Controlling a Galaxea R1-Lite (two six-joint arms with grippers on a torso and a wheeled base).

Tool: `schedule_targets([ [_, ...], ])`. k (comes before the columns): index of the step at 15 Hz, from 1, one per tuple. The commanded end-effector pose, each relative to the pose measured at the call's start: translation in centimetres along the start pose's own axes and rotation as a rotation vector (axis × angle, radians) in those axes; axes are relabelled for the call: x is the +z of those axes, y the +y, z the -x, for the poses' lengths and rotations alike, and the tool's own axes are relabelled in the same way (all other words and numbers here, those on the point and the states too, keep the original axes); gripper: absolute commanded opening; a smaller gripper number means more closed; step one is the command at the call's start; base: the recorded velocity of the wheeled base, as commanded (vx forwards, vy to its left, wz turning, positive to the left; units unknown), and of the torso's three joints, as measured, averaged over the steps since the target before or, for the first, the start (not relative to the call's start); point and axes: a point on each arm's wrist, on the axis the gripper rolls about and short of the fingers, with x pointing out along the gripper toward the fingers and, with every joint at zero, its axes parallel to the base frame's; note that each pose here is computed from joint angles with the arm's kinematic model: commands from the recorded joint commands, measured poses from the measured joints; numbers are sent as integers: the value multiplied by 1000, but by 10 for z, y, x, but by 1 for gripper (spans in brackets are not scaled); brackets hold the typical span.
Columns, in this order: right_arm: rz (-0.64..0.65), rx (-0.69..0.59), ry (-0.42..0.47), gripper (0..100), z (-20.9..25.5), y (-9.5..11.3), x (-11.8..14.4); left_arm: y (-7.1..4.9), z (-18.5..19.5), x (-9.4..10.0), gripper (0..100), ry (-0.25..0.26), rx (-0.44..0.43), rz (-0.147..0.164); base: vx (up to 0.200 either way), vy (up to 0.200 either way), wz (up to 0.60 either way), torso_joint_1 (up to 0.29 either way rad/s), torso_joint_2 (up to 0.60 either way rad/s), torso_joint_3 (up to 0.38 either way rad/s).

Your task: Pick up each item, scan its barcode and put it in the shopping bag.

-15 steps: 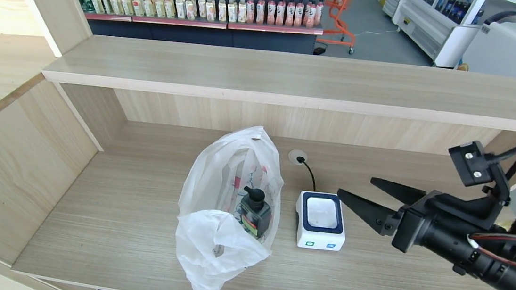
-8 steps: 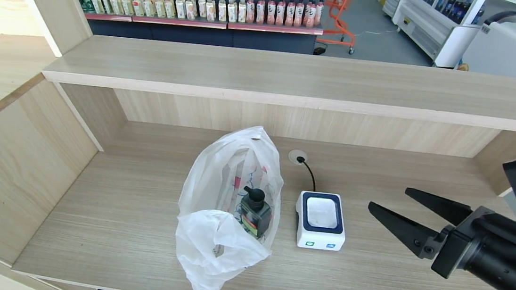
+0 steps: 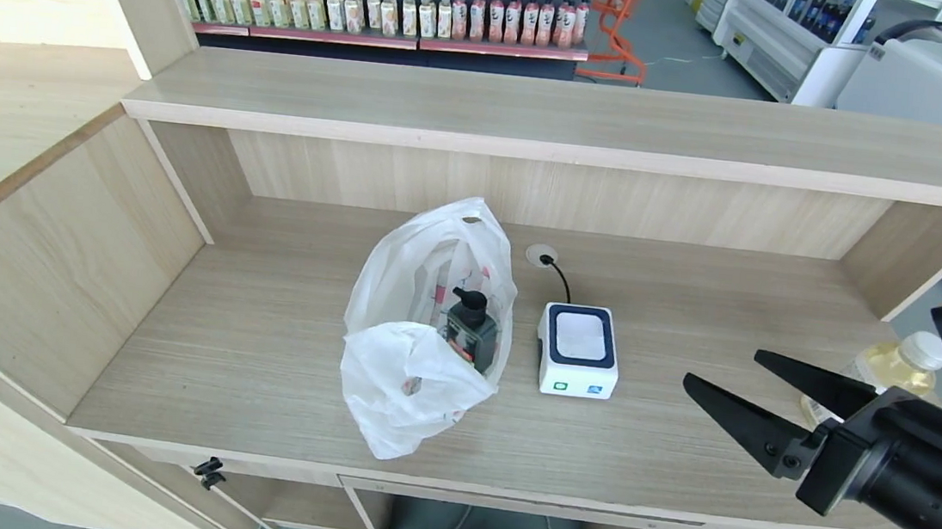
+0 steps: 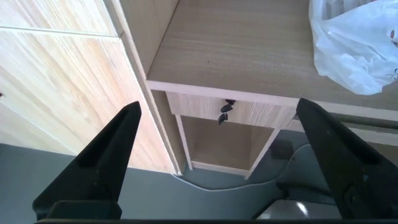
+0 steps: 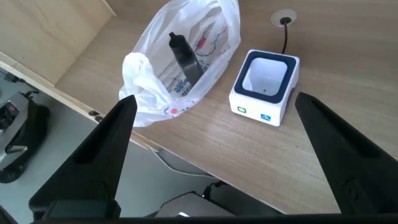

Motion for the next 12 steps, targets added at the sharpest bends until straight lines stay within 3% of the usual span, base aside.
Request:
schedule_targets([
  [1,-1,-30,14,100,0,-2,-4,0,0,0,100,1,-1,1,0,0,0,0,0,0],
  [5,1,-129,50,100,0,-4,-9,0,0,0,100,2,1,-1,0,-200,0,5,1,6],
  [12,-1,-138,51,100,0,-5,-9,0,0,0,100,2,-1,-1,0,-200,0,2,4,2],
])
